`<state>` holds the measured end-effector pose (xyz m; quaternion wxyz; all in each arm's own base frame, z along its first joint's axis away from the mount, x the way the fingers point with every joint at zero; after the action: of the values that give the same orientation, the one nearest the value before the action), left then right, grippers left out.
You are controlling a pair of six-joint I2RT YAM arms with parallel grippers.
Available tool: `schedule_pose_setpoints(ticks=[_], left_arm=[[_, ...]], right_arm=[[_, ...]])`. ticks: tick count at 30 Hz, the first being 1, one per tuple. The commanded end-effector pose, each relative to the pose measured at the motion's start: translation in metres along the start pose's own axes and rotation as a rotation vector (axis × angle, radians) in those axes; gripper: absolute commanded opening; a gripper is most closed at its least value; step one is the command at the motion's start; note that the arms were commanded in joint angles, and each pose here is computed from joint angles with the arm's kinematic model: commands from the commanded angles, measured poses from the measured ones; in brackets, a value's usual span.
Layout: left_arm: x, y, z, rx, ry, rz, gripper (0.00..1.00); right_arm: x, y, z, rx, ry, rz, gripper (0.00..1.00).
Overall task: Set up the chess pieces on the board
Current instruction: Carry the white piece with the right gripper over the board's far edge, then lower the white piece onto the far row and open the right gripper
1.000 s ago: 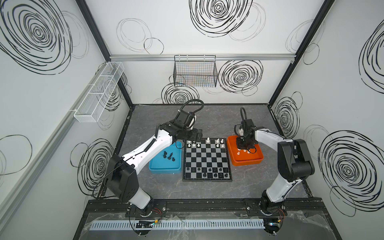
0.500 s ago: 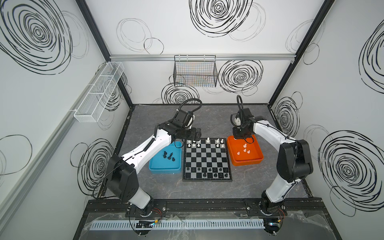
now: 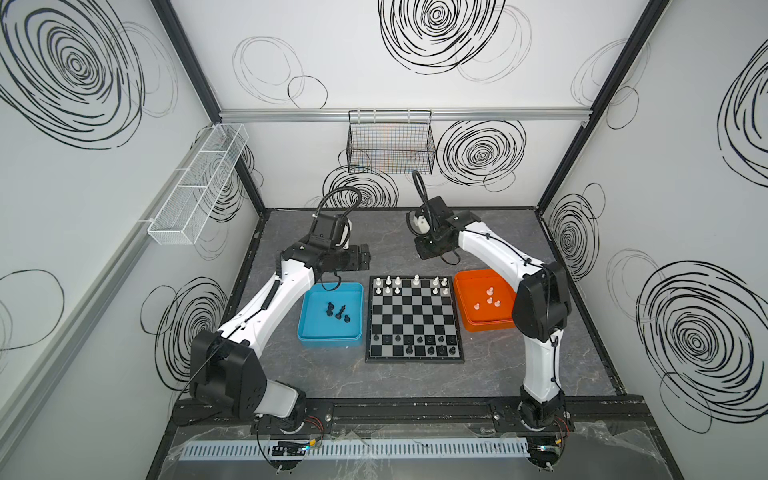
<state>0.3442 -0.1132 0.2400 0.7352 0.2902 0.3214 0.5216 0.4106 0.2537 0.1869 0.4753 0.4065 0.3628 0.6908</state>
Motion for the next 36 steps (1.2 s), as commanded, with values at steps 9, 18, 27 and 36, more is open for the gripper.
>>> schedule_pose_setpoints(ticks=[9,18,27,36], left_arm=[[0.019,0.008,-0.012,-0.006,0.027,-0.005,0.96],[0.019,0.005,-0.015,-0.003,0.034,-0.016,0.96],[0.019,0.002,-0.019,0.006,0.039,-0.019,0.96],[0.021,-0.001,-0.020,0.012,0.042,-0.019,0.96]], right_arm=[[0.030,-0.031,-0.024,0.088,0.085,-0.021,0.17],[0.028,-0.053,-0.038,0.134,0.100,-0.041,0.17],[0.029,-0.069,-0.049,0.177,0.109,-0.034,0.17],[0.027,-0.080,-0.055,0.209,0.113,-0.039,0.17]])
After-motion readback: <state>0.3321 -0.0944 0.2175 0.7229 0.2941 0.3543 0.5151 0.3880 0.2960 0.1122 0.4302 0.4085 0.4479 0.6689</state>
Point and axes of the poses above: each gripper's point midway between its finger pads, its own y axis back along the fingers, its own x axis along the line the jaws close on, z = x × y, the point moved 5 cm from there along y, back along the fingers, and after that the axes turned 11 degrees about -y, right-handed, at the moved point
